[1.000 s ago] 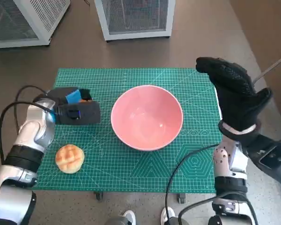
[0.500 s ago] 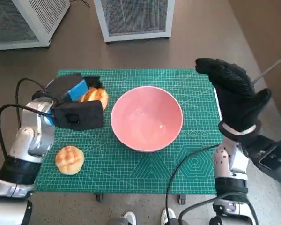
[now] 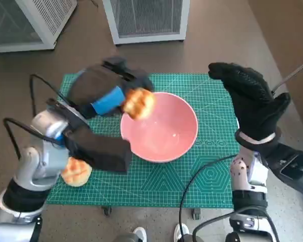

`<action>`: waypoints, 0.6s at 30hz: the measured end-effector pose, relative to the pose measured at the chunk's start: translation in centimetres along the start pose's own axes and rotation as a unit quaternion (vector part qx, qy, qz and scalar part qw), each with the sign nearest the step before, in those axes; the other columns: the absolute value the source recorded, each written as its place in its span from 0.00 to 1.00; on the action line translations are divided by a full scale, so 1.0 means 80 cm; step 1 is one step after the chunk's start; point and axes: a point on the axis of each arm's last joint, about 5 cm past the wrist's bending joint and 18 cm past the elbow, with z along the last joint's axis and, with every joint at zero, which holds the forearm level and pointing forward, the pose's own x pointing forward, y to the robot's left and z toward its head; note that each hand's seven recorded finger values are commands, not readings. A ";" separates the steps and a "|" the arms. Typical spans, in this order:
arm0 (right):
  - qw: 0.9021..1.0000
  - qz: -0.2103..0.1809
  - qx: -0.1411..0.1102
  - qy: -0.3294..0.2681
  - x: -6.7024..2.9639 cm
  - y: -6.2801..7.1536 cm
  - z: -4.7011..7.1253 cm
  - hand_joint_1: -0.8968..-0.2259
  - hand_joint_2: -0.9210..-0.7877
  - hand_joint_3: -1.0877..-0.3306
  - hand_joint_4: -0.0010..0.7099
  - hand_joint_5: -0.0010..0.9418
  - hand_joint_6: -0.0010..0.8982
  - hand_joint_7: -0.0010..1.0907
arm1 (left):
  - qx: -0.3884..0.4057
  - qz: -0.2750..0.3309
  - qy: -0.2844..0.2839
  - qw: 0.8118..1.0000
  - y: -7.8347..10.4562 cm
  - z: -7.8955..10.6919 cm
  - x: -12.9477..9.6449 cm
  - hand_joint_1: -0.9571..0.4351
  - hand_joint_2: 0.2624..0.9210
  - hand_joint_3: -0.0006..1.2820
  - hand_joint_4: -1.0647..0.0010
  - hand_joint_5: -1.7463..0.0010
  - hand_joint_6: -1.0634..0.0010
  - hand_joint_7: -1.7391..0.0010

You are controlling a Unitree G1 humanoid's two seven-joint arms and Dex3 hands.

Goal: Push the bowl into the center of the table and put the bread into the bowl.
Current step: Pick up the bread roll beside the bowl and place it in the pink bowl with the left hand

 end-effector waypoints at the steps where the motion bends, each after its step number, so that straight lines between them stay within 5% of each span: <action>1: 1.000 0.000 -0.001 0.000 0.000 0.000 0.000 0.42 0.00 0.48 0.35 0.00 0.34 0.00 | 0.000 -0.005 -0.003 1.000 -0.002 0.001 0.001 0.69 0.99 0.02 0.29 0.35 0.37 0.38; 18: 1.000 -0.002 -0.013 0.003 -0.004 -0.005 0.006 0.43 0.00 0.46 0.36 0.01 0.34 0.00 | -0.008 -0.072 -0.011 0.997 -0.025 0.007 0.022 0.69 0.99 0.02 0.28 0.33 0.35 0.42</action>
